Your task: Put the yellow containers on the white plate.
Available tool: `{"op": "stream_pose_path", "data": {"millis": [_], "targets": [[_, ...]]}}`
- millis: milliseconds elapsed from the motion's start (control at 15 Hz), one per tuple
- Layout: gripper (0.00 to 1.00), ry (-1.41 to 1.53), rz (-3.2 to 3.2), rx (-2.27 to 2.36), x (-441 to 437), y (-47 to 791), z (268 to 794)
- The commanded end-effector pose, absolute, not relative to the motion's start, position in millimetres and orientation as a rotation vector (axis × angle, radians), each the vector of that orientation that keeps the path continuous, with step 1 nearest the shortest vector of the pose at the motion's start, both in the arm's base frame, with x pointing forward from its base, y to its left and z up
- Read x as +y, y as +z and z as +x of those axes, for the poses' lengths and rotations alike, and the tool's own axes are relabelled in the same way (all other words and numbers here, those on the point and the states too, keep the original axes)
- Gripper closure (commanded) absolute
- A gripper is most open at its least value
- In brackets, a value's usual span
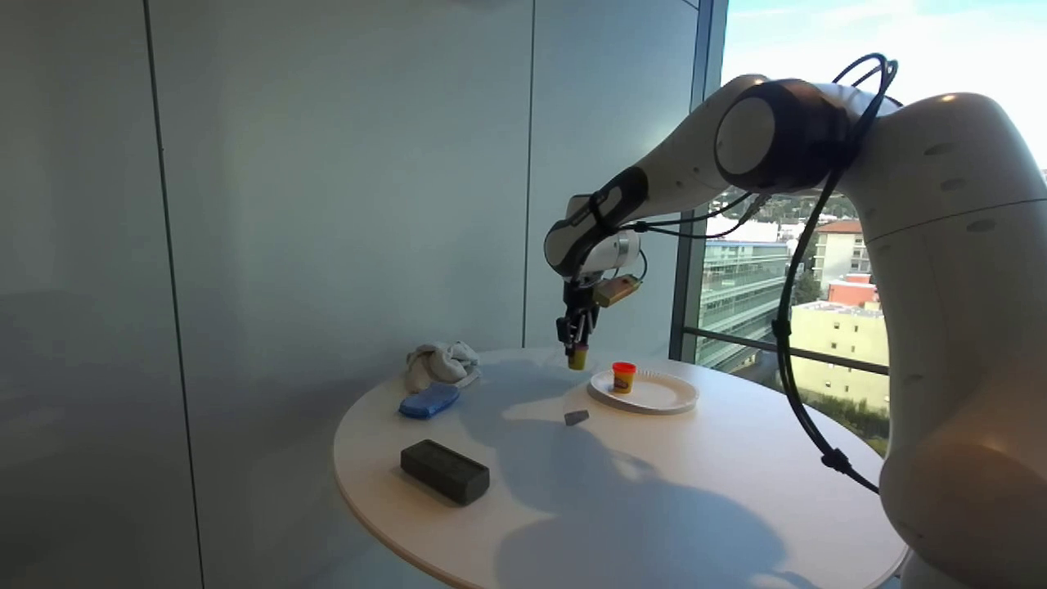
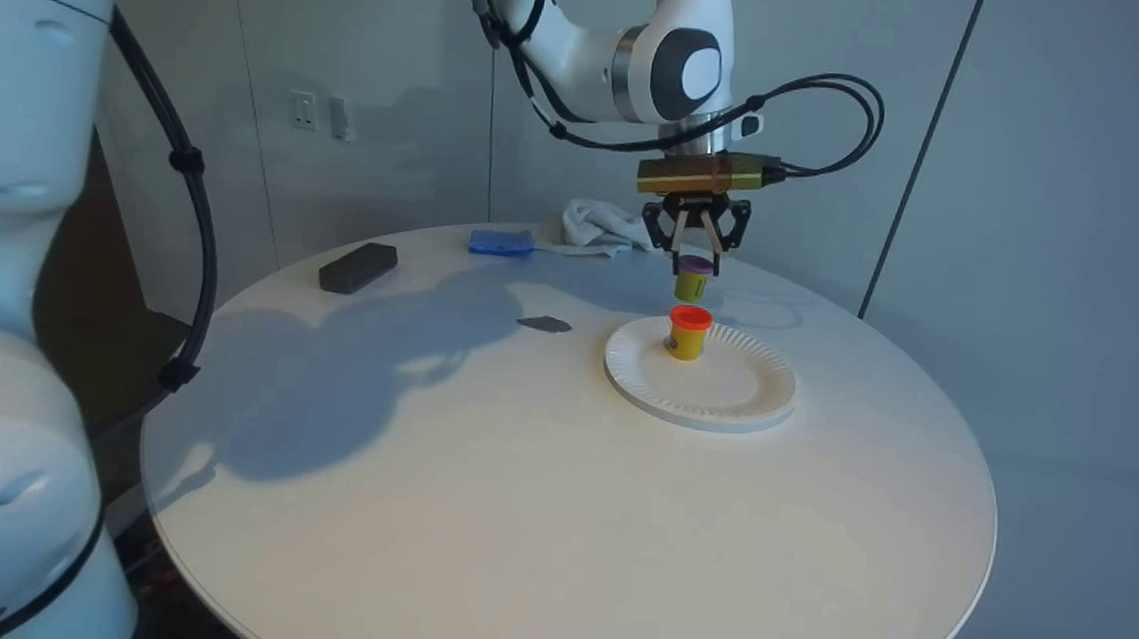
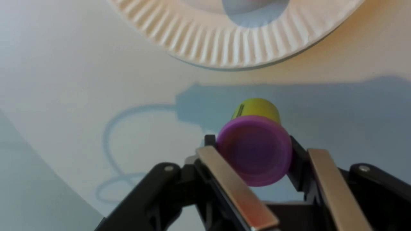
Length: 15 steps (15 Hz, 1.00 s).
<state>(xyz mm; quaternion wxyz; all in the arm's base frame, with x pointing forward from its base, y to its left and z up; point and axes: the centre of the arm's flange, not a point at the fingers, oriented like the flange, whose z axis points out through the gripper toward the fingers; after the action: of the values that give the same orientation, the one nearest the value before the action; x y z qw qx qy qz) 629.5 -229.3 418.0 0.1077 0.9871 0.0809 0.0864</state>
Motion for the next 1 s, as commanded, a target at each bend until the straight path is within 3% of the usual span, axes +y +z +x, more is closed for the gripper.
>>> {"op": "stream_pose_path", "data": {"millis": [0, 400, 933], "targets": [[0.72, 0.249, 2.853, 0.145, -239, 473, 596], [0.72, 0.141, 2.827, -0.062, -266, 519, 536], [0.72, -0.010, 2.912, -0.257, -251, 465, 496]]}}
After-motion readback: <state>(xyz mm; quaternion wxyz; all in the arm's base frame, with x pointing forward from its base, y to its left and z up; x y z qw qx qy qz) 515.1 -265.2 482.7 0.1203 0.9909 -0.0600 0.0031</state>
